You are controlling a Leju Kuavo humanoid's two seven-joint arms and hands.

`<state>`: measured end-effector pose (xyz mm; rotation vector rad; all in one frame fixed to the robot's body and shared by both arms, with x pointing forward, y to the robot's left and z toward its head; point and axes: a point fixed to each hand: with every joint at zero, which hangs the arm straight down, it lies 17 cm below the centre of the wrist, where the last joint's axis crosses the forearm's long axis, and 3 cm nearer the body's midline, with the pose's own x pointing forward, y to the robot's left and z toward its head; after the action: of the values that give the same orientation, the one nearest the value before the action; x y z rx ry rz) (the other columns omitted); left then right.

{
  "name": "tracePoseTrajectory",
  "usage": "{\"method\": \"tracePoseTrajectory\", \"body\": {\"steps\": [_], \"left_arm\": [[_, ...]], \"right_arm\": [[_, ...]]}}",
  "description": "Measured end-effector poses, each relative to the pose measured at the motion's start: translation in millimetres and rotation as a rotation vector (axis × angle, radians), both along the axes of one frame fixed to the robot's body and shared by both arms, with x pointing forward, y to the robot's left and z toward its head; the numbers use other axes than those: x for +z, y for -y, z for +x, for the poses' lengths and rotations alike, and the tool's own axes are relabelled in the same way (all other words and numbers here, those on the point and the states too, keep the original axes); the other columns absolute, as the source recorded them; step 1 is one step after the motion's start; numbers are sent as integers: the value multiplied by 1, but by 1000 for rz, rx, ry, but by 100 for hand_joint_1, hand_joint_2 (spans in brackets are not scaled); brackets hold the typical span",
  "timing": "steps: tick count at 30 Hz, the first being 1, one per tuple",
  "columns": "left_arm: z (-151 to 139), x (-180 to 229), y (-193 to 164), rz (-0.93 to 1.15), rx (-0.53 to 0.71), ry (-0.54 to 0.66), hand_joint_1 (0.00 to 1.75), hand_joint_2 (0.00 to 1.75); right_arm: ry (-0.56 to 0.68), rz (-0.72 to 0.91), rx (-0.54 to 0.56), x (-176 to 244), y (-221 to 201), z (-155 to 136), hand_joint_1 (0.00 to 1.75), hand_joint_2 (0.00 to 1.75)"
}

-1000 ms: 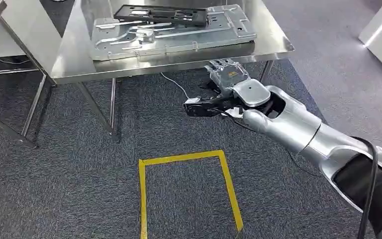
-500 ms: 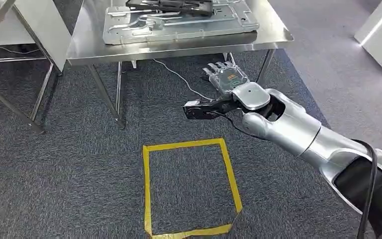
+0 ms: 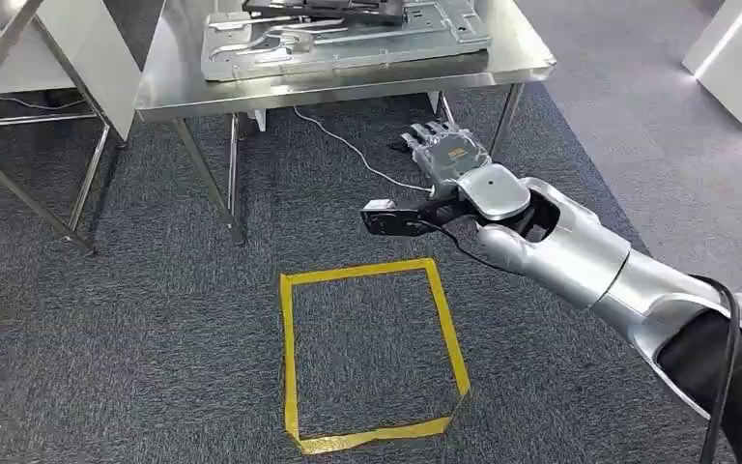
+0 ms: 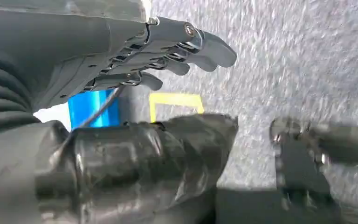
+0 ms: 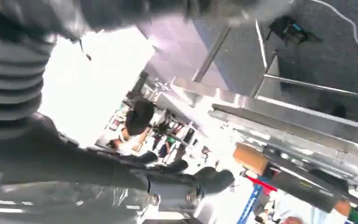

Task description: Take the parts from the cabinet and place them on the table.

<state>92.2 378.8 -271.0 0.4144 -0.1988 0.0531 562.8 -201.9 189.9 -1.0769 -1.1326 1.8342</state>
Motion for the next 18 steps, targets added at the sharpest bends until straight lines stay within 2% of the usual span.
{"method": "tracePoseTrajectory", "body": {"steps": [4, 8, 16, 17, 18], "left_arm": [[2, -1, -1, -29, -4, -4, 0, 175], [-1, -1, -4, -26, -4, -19, 0, 175], [-3, -1, -8, -20, -4, -23, 0, 175], [-2, 0, -8, -19, -8, -14, 0, 0], [0, 0, -7, -20, -14, -3, 0, 0]], "right_arm": [[11, 17, 35, 4, -19, -1, 0, 175], [76, 16, 7, 14, -16, 8, 0, 175], [81, 24, -3, 11, -17, 10, 0, 175], [84, 32, -4, 10, -17, 10, 0, 0], [83, 62, -10, 9, -17, 10, 0, 0]]}}
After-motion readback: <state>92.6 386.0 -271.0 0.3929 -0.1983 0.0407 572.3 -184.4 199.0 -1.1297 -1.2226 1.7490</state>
